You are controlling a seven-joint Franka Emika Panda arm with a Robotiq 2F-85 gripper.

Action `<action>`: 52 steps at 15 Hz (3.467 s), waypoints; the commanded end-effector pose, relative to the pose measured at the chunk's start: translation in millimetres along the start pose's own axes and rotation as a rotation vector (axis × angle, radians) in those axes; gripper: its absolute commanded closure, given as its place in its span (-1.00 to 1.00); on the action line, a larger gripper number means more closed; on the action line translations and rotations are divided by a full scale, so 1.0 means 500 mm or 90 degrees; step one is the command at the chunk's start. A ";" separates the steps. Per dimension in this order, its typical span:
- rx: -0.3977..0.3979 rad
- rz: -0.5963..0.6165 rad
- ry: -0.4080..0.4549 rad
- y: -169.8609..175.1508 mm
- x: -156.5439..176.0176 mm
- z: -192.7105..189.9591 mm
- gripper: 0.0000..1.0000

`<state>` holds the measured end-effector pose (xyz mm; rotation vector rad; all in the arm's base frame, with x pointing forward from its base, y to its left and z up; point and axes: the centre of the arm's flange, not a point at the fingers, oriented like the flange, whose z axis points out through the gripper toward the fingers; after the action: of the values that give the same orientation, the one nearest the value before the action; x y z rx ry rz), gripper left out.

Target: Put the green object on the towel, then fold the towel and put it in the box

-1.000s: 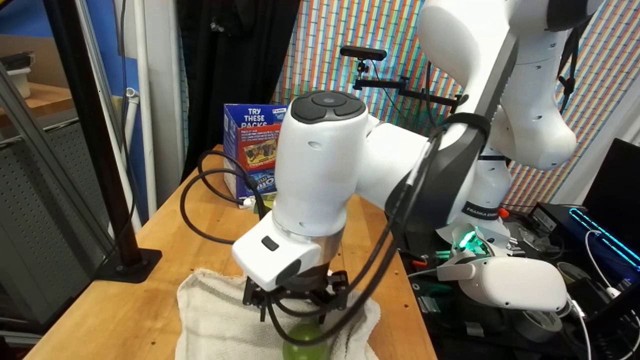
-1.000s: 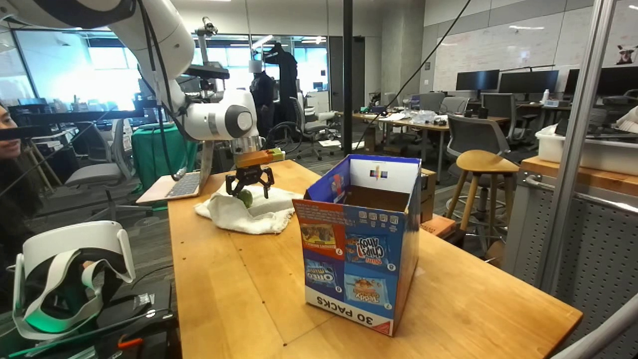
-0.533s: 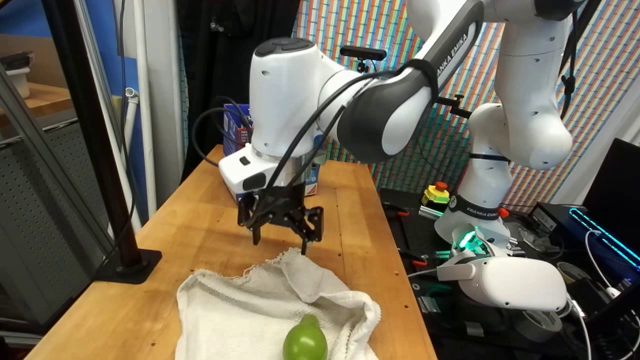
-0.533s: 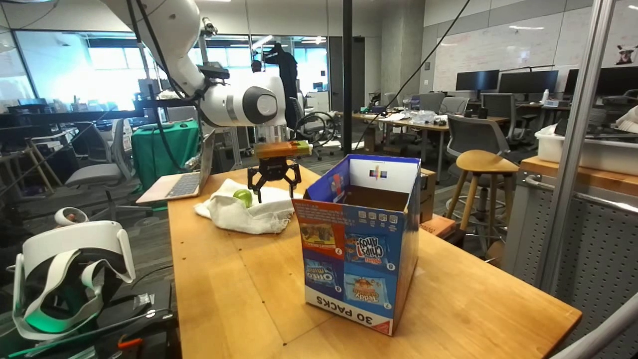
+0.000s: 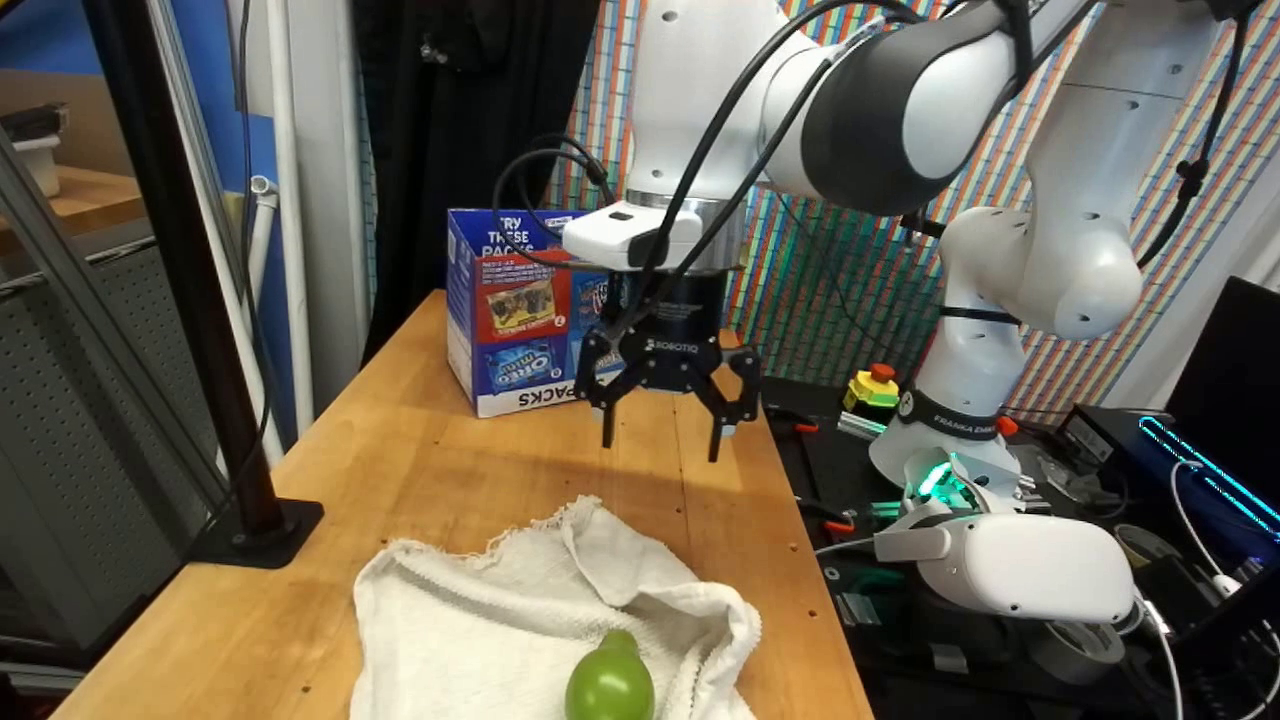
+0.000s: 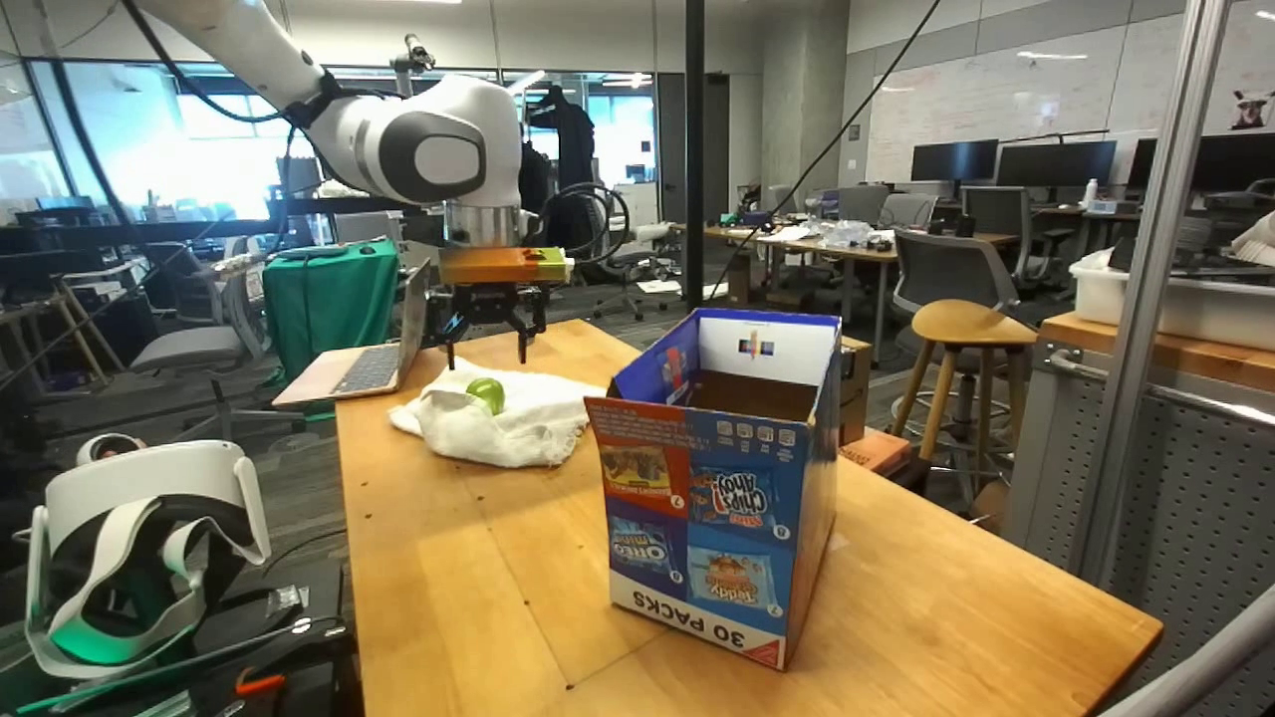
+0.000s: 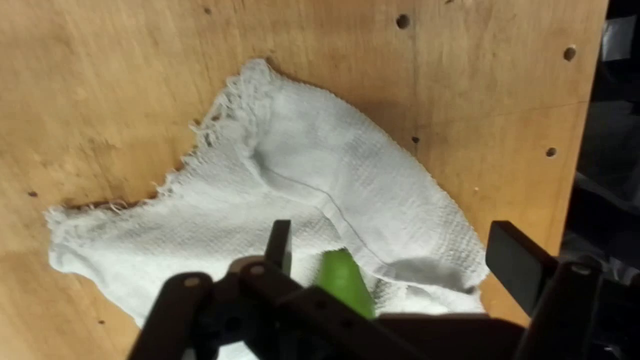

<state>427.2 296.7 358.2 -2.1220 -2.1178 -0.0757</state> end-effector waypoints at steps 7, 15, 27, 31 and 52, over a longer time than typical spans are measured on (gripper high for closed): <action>0.009 -0.241 0.185 -0.146 0.067 0.063 -1.00; 0.010 -0.341 0.185 -0.167 0.122 0.126 -1.00; -0.032 -0.358 0.103 -0.124 0.130 0.184 -0.02; -0.032 -0.319 0.081 -0.117 0.121 0.143 0.59; 0.050 -0.302 0.169 -0.015 0.321 0.017 0.90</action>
<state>393.7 433.5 369.6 -1.4006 -2.3942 -0.2966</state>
